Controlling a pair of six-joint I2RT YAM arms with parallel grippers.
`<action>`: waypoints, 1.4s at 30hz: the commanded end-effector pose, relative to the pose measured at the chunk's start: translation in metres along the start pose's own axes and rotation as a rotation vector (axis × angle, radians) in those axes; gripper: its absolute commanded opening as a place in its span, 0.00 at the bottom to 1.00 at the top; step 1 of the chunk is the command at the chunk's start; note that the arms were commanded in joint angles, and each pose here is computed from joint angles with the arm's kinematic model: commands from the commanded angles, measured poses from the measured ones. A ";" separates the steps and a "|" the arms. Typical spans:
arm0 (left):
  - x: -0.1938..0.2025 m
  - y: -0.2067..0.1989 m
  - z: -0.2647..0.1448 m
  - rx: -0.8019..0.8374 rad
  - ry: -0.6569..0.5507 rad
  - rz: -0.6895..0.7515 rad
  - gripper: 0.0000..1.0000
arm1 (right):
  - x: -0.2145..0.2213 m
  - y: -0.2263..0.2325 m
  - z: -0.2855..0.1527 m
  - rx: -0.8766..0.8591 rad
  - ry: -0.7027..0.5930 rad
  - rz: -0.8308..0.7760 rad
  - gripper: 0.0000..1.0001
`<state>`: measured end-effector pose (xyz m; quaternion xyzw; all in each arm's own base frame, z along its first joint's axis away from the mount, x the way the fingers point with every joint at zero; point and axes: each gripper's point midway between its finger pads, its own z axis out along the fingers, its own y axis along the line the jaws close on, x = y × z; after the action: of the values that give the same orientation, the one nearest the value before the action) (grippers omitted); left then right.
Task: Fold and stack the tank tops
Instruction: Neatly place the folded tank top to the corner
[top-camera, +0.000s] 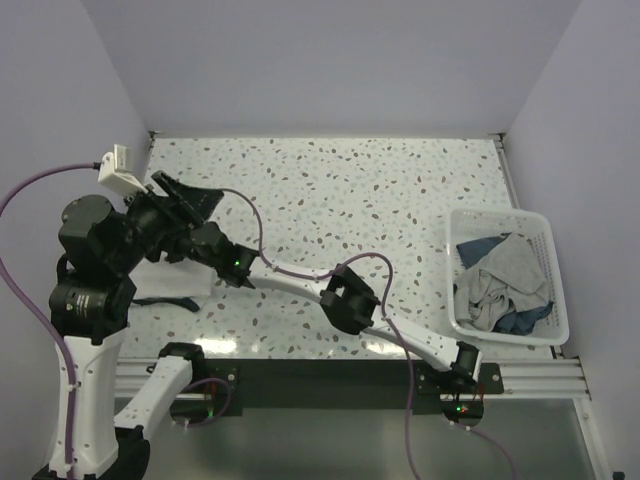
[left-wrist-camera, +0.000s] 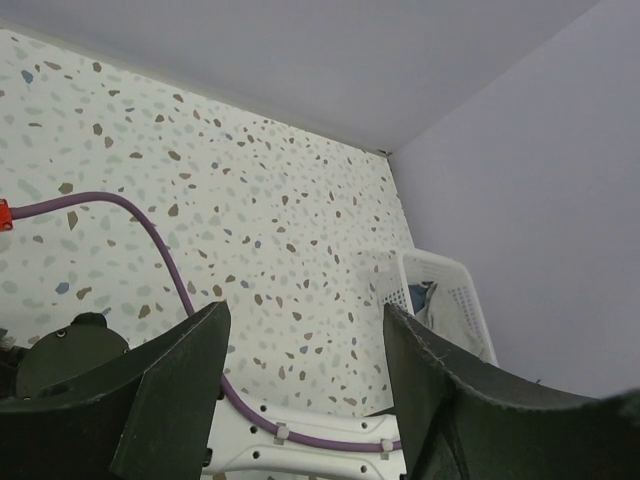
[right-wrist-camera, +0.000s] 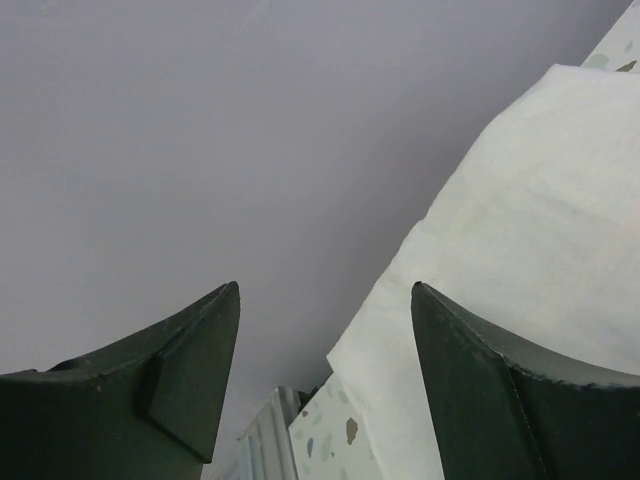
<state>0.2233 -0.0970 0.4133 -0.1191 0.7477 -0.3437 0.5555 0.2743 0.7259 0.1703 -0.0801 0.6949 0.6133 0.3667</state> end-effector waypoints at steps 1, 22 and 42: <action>0.000 -0.004 0.001 0.031 -0.003 0.024 0.67 | -0.039 0.048 -0.001 -0.090 -0.106 -0.028 0.74; -0.007 -0.013 0.017 0.094 0.003 0.051 0.68 | -0.120 0.051 -0.091 0.117 -0.159 -0.289 0.82; 0.145 0.004 0.132 0.084 0.246 0.038 0.67 | -0.199 -0.033 -0.383 0.696 -0.220 -0.401 0.91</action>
<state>0.2830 -0.2133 0.2766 -0.0322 0.8185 -0.3767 0.4325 0.2815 0.3496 0.2525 -0.0415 0.7809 0.3214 0.5341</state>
